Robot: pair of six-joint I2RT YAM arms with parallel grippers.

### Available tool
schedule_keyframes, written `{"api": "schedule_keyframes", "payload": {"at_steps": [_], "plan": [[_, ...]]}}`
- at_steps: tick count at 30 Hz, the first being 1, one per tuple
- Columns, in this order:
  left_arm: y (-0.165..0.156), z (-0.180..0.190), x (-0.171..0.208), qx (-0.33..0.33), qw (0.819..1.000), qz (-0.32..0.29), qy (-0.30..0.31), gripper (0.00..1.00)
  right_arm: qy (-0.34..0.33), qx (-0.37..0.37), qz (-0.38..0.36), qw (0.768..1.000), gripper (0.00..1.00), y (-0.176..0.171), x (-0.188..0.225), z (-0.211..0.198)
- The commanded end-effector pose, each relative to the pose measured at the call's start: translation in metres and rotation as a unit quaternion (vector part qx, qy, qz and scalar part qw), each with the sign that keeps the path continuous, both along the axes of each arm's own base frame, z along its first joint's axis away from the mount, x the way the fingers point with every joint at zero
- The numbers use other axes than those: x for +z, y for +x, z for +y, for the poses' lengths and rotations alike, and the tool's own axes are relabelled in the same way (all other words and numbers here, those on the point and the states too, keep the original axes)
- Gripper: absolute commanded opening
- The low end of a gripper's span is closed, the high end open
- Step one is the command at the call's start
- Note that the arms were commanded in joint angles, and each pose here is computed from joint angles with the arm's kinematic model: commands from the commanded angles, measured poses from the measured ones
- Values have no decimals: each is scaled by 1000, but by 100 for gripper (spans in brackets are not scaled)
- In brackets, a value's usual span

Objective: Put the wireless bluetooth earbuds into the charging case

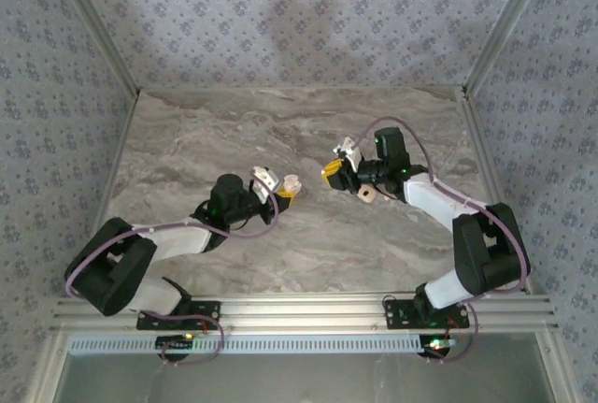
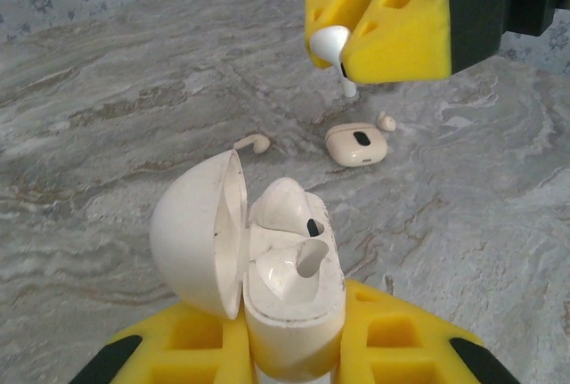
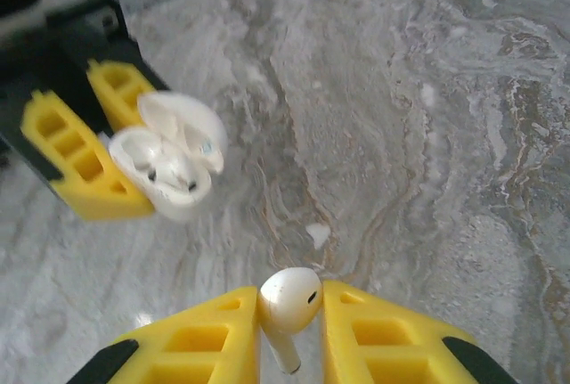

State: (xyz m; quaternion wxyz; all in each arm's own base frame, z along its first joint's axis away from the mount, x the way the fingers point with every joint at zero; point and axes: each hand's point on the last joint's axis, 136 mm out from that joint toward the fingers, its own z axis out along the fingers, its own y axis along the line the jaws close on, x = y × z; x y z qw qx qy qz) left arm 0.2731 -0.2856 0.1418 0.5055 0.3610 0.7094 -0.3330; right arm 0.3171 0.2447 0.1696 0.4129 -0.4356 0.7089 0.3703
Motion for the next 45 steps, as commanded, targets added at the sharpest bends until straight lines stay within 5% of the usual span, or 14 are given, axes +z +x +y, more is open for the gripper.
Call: {"api": "schedule_keyframes", "payload": {"at_steps": [1, 7, 19, 45], "plan": [[10, -10, 31, 4, 998, -42, -41, 8, 73, -24, 3, 997, 23, -2, 40, -1], [5, -22, 39, -15, 997, -57, -55, 8, 121, -82, -23, 989, 24, -14, 64, -14], [-20, -48, 53, -70, 988, -126, -61, 8, 151, -83, -100, 980, 24, -49, 88, 12], [-19, -53, 64, -59, 986, -134, -81, 8, 153, -80, -108, 979, 25, -61, 64, 32]]}}
